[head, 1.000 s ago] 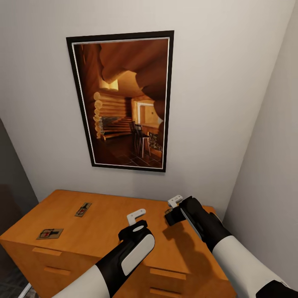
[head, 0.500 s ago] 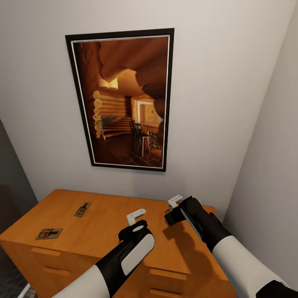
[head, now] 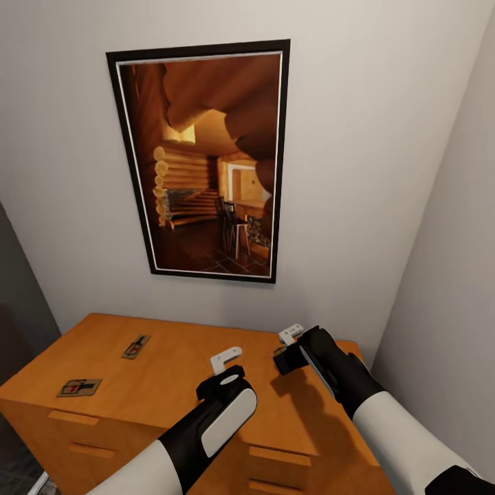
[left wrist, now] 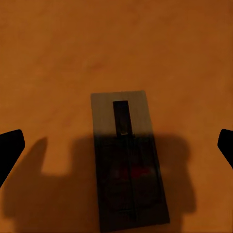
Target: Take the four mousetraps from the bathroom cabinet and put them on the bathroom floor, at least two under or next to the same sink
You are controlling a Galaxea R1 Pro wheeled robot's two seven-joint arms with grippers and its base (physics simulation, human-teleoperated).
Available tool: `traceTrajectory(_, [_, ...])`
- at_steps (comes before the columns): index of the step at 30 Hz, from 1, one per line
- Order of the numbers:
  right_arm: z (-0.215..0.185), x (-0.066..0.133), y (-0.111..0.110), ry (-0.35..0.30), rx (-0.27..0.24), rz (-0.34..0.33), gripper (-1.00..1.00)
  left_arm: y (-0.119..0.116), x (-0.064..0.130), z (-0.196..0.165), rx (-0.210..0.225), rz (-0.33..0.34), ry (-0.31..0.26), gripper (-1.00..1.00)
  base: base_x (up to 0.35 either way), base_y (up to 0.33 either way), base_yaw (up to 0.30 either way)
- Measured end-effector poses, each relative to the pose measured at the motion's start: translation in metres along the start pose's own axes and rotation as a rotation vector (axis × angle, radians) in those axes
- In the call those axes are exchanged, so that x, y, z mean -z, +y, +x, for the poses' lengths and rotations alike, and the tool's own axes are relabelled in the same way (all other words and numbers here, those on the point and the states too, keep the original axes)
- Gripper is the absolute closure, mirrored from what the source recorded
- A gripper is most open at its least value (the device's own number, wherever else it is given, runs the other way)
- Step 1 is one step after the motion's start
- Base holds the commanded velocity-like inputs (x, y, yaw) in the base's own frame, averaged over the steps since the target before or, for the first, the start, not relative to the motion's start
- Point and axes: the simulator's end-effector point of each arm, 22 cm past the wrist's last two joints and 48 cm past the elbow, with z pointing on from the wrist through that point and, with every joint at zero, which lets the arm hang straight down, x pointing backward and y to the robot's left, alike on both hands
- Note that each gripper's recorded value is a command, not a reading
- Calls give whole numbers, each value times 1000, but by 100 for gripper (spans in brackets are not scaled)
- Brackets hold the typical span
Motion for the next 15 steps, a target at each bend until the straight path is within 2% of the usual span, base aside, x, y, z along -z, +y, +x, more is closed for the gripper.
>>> traceTrajectory(15, [4,-14,-2,0,0,0,100,0,-13,7,3,-3,1,-100,0,0,0])
